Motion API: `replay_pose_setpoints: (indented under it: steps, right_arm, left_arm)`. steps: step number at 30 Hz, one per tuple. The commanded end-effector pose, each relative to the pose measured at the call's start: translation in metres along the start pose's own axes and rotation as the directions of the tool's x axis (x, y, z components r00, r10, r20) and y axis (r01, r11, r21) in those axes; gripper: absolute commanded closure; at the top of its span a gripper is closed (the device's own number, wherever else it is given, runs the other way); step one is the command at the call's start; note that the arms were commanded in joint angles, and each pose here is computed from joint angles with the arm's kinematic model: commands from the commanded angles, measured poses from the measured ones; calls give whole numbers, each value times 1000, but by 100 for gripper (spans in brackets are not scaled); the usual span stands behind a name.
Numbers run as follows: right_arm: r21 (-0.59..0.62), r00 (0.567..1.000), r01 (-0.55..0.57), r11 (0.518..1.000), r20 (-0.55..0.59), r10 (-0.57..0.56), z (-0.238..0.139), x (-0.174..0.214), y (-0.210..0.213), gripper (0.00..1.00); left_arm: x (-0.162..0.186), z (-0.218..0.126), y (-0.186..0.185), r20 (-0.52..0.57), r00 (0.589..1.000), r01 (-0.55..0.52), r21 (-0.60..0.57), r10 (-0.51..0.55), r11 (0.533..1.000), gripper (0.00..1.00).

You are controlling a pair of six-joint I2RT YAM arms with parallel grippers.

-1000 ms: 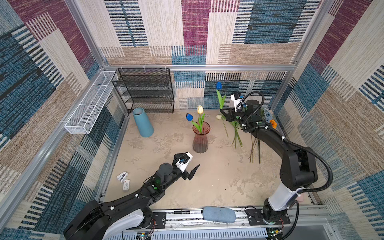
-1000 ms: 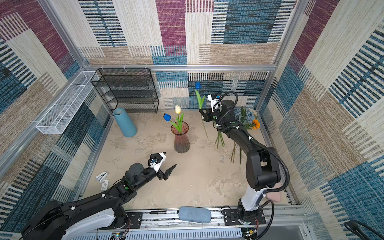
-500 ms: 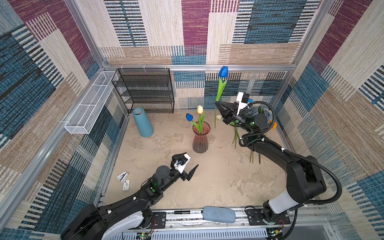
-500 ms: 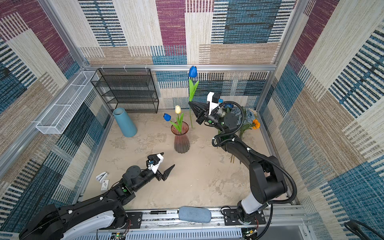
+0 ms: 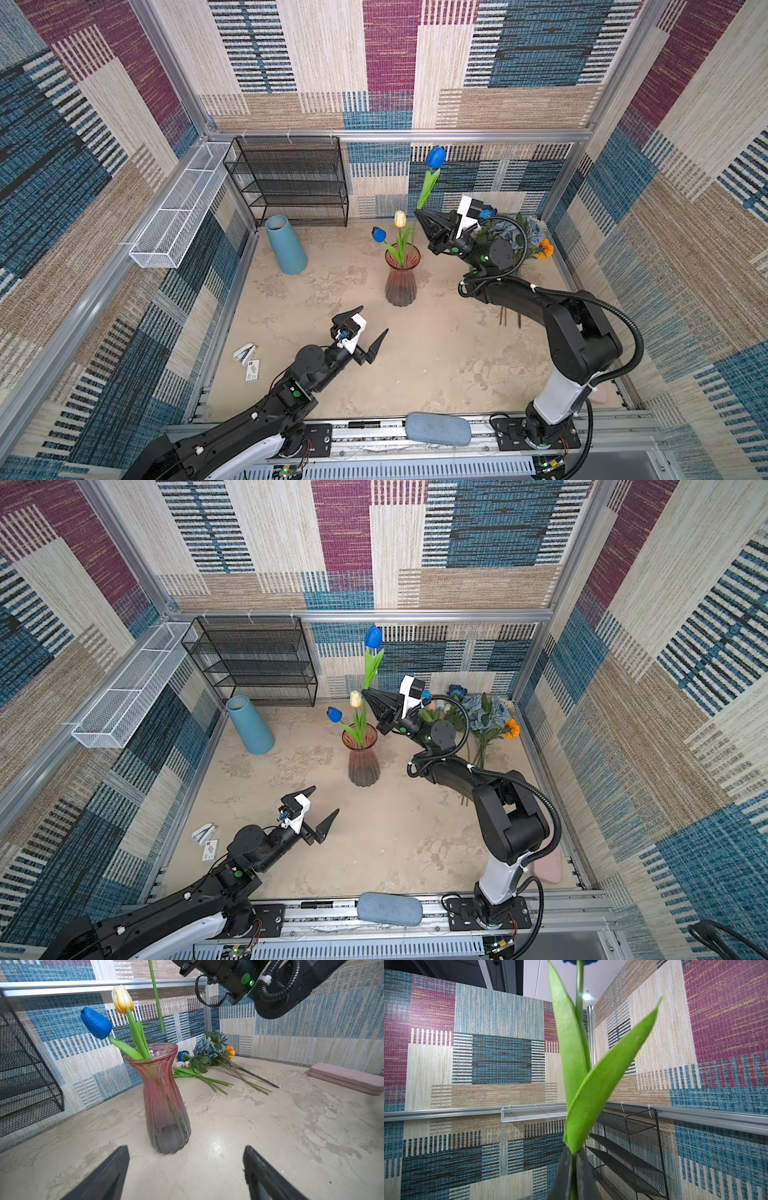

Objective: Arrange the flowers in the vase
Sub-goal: 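Move the blue tulip over the pink vase and lower its stem inside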

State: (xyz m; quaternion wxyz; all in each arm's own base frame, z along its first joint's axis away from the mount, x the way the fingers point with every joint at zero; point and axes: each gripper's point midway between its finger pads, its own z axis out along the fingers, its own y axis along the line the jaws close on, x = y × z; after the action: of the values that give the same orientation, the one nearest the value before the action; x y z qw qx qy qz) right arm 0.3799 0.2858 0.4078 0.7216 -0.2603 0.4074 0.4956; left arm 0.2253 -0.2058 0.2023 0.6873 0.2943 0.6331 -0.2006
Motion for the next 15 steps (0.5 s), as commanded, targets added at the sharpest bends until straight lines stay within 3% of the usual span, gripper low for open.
replay_pose_setpoints:
  steps: [1,15]
  right_arm:
    - [-9,999,40,999,11,-40,-4,8,1,100]
    - [-15,988,21,1000,-151,-23,-16,72,-5,99]
  left_arm:
    - [-7,0,4,24,1000,-18,-22,18,1000,11]
    - [0,7,2,-8,1000,-27,-9,26,1000,11]
